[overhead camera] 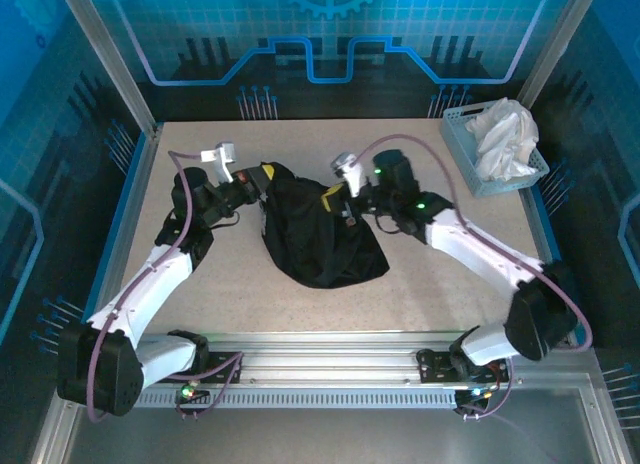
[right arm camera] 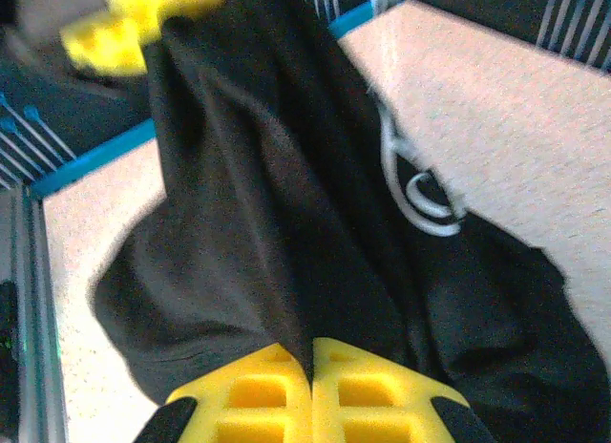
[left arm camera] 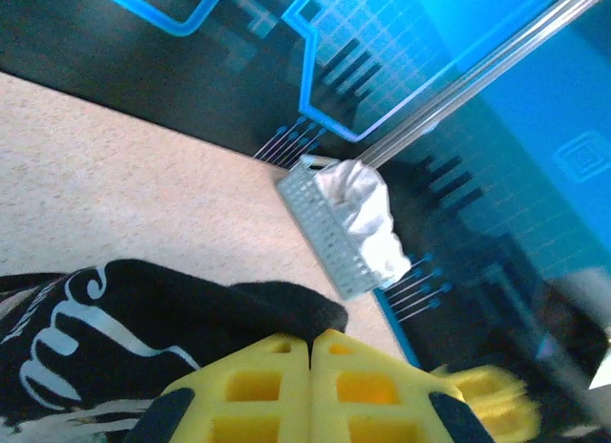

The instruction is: Fold the inside-out t-shirt

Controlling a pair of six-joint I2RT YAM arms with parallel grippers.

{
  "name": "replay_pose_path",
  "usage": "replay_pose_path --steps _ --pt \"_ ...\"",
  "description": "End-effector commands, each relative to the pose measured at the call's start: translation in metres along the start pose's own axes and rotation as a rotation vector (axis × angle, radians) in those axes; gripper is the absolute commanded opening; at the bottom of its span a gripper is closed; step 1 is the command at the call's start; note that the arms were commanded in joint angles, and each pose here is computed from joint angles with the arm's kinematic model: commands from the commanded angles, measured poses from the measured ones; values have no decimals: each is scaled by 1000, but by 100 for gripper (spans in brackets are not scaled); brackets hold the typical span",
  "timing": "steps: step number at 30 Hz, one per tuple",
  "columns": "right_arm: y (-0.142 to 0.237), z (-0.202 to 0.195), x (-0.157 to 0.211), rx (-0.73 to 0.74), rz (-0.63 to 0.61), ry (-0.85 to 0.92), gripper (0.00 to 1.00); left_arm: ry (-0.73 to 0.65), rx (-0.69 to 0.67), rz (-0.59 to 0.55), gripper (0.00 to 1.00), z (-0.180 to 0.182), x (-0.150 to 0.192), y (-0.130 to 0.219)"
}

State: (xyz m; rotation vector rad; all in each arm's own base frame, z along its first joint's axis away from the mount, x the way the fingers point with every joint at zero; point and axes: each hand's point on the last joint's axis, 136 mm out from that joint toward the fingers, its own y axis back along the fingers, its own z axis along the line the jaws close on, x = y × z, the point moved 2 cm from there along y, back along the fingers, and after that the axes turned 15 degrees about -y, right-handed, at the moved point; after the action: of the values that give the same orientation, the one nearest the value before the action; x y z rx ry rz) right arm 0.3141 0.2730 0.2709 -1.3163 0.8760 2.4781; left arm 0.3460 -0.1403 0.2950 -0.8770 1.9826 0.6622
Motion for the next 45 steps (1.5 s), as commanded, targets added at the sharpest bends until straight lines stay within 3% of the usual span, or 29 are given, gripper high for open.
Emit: replay_pose_path --steps 1,7,10,14,18,23,28,35,38,41,45 --pt "46 -11 -6 35 -26 -72 0 -153 -16 4 0 -19 -8 -7" --pt "60 -58 -12 271 -17 -153 0 -193 51 59 0 -35 8 -25" --pt "56 -55 -17 236 -23 -151 0 -191 -6 71 0 -24 12 -27" --pt "49 -41 -22 133 -22 -162 0 -183 -192 134 9 10 26 -27" --pt "42 -38 -25 84 -20 -199 0 -183 -339 228 43 34 51 -10" --pt "38 -41 -27 80 -29 -217 0 -177 -260 300 61 15 102 6" --pt "37 -41 -32 82 -32 -215 0 -162 -96 353 65 -18 139 -2" --pt "47 -26 -48 56 -44 -152 0 -209 -162 419 65 -9 151 -28" --pt "57 3 -57 29 -37 -44 0 -211 -144 376 65 -15 139 -22" --pt "47 28 -24 0 57 36 0 -235 -145 315 66 -20 121 1" --pt "27 49 63 -65 238 92 2 -232 -209 215 74 -9 94 39"
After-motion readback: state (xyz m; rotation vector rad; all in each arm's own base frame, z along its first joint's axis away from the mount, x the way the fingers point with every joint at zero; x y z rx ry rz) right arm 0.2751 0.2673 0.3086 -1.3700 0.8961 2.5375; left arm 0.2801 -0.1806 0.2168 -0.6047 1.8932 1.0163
